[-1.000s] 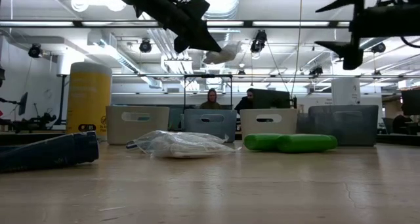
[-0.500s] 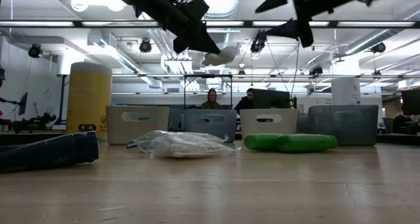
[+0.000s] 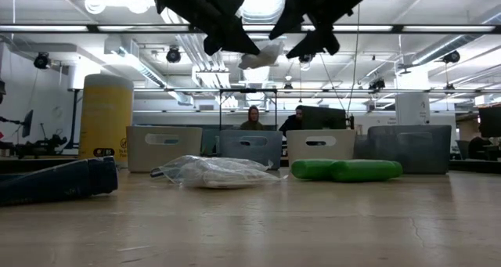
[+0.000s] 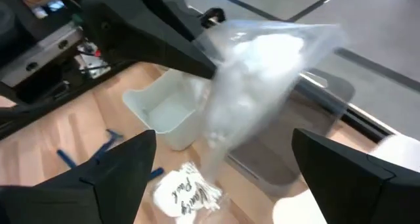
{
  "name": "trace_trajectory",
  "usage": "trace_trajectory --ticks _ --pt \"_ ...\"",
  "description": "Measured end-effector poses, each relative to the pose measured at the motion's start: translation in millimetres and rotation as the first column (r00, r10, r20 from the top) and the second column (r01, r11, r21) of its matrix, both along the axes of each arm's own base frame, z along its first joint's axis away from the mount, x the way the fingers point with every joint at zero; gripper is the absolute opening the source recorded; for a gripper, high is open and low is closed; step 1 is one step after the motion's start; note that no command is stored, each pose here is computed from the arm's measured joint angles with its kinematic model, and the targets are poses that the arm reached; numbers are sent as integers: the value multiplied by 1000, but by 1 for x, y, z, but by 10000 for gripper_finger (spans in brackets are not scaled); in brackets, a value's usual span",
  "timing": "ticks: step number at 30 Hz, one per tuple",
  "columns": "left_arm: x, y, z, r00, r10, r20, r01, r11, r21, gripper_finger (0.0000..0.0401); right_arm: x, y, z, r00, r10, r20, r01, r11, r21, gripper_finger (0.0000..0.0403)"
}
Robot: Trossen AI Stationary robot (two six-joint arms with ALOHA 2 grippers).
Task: Pick & Place Travel size toiletries
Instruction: Put the white cotton pack into the white bin
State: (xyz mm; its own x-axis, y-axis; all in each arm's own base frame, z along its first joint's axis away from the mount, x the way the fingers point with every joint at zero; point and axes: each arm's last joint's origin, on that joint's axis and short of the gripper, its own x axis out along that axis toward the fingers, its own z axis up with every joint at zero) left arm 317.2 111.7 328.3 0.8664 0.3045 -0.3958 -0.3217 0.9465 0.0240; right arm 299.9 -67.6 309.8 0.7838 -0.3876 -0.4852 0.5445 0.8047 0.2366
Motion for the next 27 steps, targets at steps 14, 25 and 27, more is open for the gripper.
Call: trace_trajectory --ticks 14,25,27 --pt "-1 -2 4 999 -32 40 33 999 -24 11 -1 -25 -5 989 36 145 -46 997 67 299" --pt "0 -2 5 997 -47 55 49 998 -31 13 11 -28 -13 983 103 150 -119 987 104 185" --pt "0 -2 6 997 -48 56 50 998 -31 12 8 -29 -11 983 97 153 -114 988 100 160"
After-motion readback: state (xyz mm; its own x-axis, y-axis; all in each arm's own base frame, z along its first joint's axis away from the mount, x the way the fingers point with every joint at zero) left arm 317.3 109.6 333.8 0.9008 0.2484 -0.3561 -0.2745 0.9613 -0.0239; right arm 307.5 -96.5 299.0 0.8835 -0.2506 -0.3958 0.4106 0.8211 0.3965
